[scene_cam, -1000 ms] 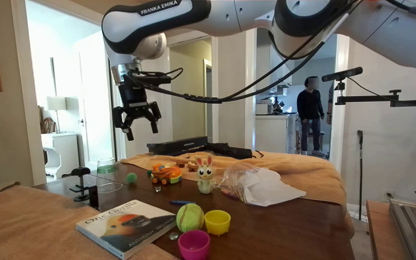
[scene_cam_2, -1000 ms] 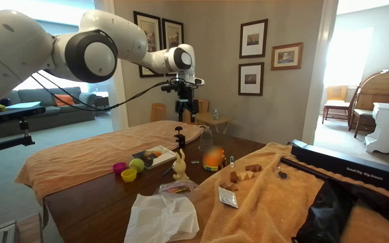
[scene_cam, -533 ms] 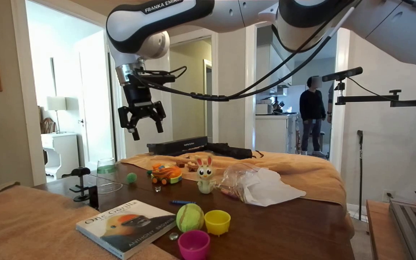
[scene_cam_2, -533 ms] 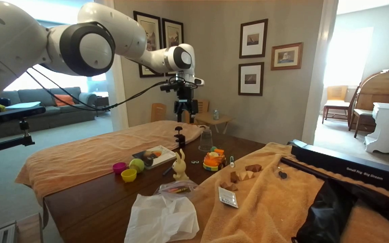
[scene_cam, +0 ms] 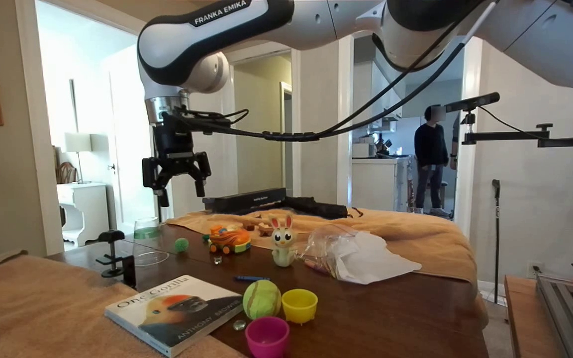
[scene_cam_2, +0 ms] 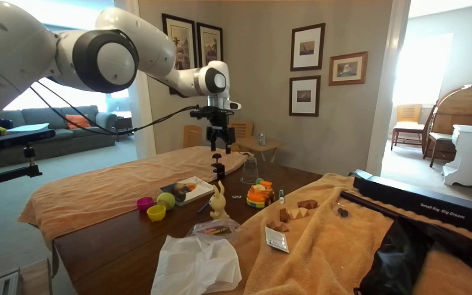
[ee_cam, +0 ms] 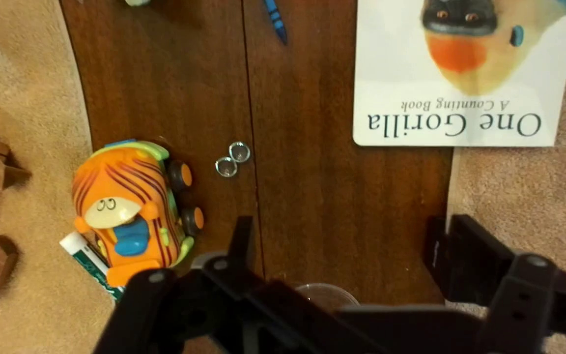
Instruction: Move the green ball forward
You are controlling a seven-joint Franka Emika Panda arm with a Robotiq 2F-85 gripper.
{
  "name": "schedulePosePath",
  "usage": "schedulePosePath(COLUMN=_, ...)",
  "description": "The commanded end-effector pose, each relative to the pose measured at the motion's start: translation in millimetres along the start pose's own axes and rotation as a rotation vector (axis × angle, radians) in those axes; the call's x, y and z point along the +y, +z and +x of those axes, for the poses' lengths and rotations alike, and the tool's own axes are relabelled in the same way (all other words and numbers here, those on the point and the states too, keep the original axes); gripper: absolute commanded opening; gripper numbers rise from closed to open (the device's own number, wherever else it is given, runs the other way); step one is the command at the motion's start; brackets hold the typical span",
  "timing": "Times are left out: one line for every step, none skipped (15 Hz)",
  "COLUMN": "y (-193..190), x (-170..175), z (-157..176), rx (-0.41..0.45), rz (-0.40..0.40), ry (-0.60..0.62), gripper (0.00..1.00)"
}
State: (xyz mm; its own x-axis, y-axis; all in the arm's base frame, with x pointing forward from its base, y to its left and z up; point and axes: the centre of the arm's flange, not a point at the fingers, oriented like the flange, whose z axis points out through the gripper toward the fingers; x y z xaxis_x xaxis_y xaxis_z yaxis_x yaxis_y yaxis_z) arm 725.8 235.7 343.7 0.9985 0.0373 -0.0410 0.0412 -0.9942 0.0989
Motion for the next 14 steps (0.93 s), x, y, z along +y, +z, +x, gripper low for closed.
schedulePosePath(y=3, x=13, z=-33, rx=0.074, rz=0.058, ry=-0.023, gripper=1.00)
schedulePosePath(y=4, x=14, z=-36, rx=0.087, rz=0.071, ry=-0.026, gripper=1.00)
schedulePosePath(y=4, x=14, z=-39, rx=0.094, rz=0.088, ry=-0.031, gripper=1.00)
schedulePosePath(y=5, x=13, z=-42, rx=0.097, rz=0.098, ry=-0.034, gripper=1.00)
schedulePosePath(y=6, x=12, z=-46, rx=0.096, rz=0.115, ry=-0.041, gripper=1.00)
schedulePosePath(y=6, x=11, z=-50, rx=0.087, rz=0.128, ry=-0.048, gripper=1.00)
schedulePosePath(y=6, x=10, z=-53, rx=0.064, rz=0.143, ry=-0.052, gripper=1.00)
schedulePosePath(y=3, x=9, z=-58, rx=0.034, rz=0.164, ry=-0.057, gripper=1.00)
schedulePosePath(y=1, x=8, z=-60, rx=0.000, rz=0.178, ry=-0.064, gripper=1.00)
schedulePosePath(y=-4, x=7, z=-64, rx=-0.025, rz=0.177, ry=-0.061, gripper=1.00)
schedulePosePath(y=-9, x=8, z=-67, rx=-0.036, rz=0.158, ry=-0.050, gripper=1.00)
schedulePosePath(y=-12, x=11, z=-71, rx=-0.049, rz=0.137, ry=-0.041, gripper=1.00)
schedulePosePath(y=-14, x=17, z=-74, rx=-0.054, rz=0.102, ry=-0.033, gripper=1.00)
schedulePosePath(y=-17, x=23, z=-77, rx=-0.053, rz=0.076, ry=-0.025, gripper=1.00)
